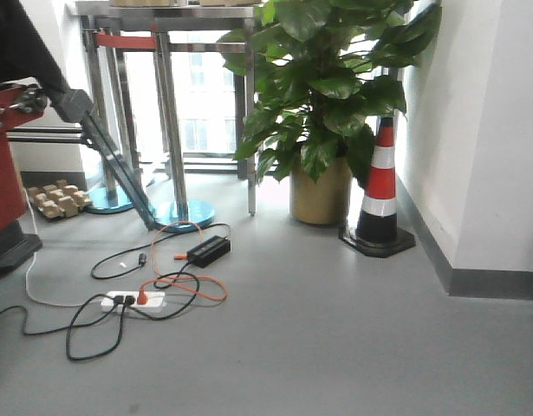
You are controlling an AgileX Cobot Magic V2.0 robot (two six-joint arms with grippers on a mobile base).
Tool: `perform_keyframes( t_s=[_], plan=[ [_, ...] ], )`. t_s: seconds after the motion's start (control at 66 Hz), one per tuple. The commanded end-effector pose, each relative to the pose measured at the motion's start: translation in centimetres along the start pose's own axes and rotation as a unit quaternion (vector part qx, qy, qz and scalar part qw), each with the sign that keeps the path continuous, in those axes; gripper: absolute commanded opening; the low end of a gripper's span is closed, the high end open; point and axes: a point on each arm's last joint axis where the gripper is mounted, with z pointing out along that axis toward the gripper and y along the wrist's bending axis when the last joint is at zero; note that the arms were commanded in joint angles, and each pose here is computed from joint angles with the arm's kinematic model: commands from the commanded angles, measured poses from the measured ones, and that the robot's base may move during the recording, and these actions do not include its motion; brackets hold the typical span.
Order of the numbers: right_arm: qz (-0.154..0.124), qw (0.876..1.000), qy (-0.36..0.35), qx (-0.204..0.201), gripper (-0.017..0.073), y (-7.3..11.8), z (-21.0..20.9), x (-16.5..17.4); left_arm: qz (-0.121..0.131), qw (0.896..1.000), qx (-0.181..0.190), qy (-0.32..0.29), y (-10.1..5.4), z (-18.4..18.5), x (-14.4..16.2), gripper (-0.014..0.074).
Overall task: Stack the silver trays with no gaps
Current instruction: 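Hold the tray while driving the base to the second shelf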
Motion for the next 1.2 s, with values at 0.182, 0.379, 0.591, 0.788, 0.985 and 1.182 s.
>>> perform_keyframes(
  t_s=[0.182, 0.379, 0.591, 0.788, 0.985, 1.182],
  plan=[
    [-0.007, 0.991, -0.066, -0.113, -0.0025, 2.1, -0.7, -1.3, 0.004, 1.000, 0.022, -0.018, -0.4, -0.2, -0.4, -0.0016],
    [-0.007, 0.984, -0.088, -0.153, -0.0025, 2.8, -0.9, -1.6, 0.004, 1.000, 0.022, -0.018, -0.4, -0.2, -0.4, -0.0016],
    [-0.007, 0.975, -0.110, -0.191, -0.0025, 3.5, -1.2, -2.0, 0.004, 1.000, 0.022, -0.018, -0.4, -0.2, -0.4, -0.0016],
    [-0.007, 0.967, -0.126, -0.221, -0.0025, 4.0, -1.5, -2.3, 0.004, 1.000, 0.022, -0.018, -0.4, -0.2, -0.4, -0.0016],
    [-0.007, 0.965, -0.130, -0.228, -0.0025, 4.1, -1.6, -2.3, 0.004, 1.000, 0.022, -0.018, -0.4, -0.2, -0.4, -0.0016],
    [-0.007, 0.965, -0.130, -0.228, -0.0025, 4.1, -1.6, -2.3, 0.004, 1.000, 0.022, -0.018, -0.4, -0.2, -0.4, -0.0016]
  ],
)
